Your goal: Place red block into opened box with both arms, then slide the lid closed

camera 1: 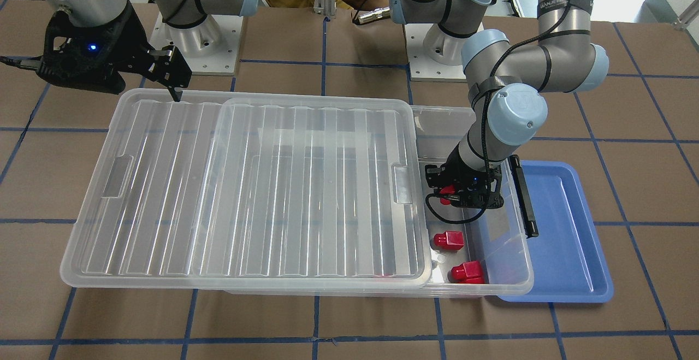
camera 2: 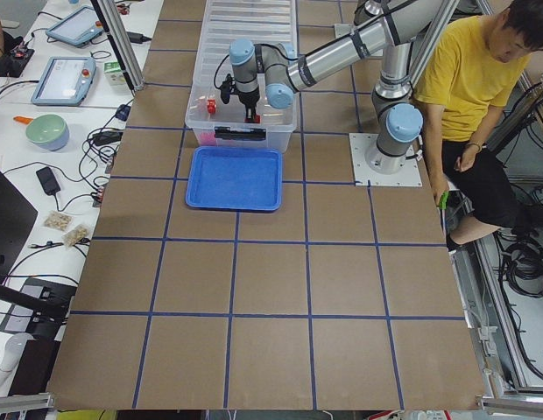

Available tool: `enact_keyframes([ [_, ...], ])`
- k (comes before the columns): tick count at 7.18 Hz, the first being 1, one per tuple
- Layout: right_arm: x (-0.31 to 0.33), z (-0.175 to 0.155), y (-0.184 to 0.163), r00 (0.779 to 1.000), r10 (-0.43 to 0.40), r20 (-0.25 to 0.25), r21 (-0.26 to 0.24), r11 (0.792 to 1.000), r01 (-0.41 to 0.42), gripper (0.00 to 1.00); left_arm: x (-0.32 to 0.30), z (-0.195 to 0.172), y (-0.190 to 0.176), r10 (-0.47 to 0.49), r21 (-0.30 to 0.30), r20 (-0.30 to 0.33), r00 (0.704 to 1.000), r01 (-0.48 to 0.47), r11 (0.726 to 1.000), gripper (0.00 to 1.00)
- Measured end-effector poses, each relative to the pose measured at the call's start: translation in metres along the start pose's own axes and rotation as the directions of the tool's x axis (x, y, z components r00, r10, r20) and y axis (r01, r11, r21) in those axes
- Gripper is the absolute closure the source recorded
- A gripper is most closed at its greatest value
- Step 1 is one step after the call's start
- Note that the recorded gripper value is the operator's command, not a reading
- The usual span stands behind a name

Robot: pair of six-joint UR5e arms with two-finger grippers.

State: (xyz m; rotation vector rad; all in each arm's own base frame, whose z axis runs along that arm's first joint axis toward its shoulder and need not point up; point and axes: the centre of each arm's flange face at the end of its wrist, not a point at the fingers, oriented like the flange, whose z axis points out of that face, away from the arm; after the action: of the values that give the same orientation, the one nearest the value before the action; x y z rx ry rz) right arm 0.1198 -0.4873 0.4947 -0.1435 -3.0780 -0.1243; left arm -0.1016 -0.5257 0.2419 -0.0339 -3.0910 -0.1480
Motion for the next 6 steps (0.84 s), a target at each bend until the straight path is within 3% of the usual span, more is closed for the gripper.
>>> enact_keyframes([
  [6,0.0,0.0,0.0,1.0,-0.003,0.0,-0.001,1.0,0.003,0.0,-0.002,0.026,-0.006,-0.011,-0.043,-0.004,1.0,0.011,0.999,1.0],
])
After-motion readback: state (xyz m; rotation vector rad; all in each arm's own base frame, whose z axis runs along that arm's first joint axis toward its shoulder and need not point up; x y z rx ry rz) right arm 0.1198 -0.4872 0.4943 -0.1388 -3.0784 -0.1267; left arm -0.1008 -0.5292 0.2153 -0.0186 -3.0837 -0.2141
